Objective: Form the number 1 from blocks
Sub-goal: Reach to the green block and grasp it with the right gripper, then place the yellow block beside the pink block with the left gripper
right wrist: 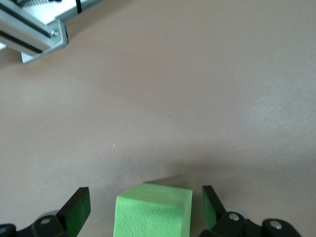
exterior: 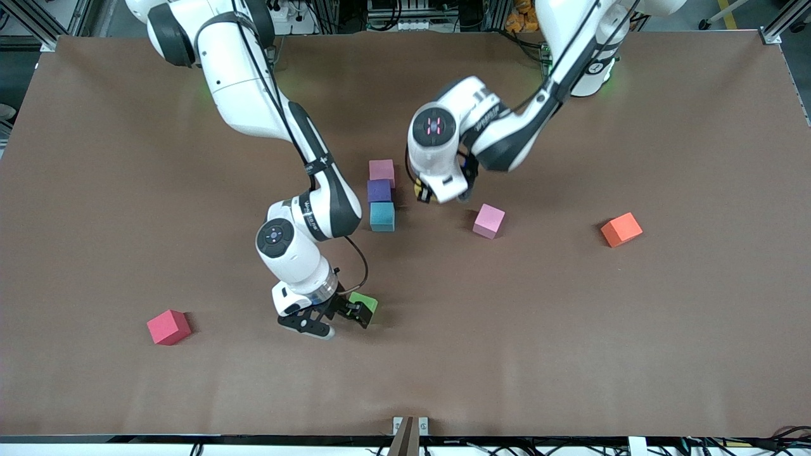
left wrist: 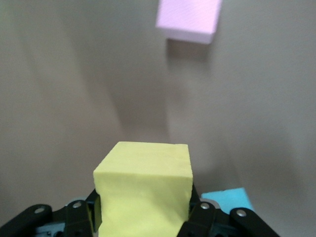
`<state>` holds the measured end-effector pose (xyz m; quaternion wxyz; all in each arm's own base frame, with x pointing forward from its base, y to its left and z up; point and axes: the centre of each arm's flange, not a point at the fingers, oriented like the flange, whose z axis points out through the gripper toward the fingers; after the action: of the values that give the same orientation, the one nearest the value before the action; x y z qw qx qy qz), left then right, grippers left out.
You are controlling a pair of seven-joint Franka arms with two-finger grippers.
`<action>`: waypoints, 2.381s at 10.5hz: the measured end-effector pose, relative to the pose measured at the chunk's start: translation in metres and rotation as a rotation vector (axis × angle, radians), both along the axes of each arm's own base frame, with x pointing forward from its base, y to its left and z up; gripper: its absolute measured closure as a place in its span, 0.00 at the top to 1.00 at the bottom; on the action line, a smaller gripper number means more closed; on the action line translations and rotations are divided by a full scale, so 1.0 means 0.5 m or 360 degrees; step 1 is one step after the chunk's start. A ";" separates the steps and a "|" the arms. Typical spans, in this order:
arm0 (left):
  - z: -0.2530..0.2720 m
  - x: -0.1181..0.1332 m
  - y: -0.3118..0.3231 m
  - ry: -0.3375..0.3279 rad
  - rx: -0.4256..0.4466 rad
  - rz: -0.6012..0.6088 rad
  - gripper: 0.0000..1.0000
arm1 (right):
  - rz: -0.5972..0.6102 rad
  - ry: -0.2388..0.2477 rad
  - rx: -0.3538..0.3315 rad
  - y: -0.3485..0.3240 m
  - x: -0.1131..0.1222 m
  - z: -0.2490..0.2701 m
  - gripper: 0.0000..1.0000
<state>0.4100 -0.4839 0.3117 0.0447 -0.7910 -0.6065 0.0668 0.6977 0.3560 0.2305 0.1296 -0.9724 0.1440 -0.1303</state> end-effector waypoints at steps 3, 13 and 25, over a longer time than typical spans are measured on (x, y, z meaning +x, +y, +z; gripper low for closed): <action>0.000 -0.198 -0.025 -0.0018 -0.0022 0.0099 0.63 | 0.0037 0.0021 -0.0025 0.029 -0.020 -0.029 1.00; -0.133 -0.361 -0.177 0.0057 -0.0077 0.0309 0.63 | 0.0126 0.0081 -0.0126 0.036 -0.051 -0.068 0.62; -0.180 -0.242 -0.236 -0.0010 -0.0021 0.0368 0.63 | 0.0103 0.0274 -0.0129 -0.051 -0.052 0.041 0.62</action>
<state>0.2890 -0.6021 0.2217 0.0295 -0.7162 -0.6934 0.0731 0.6719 0.3302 0.2512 0.0813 -0.9886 0.1178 -0.0477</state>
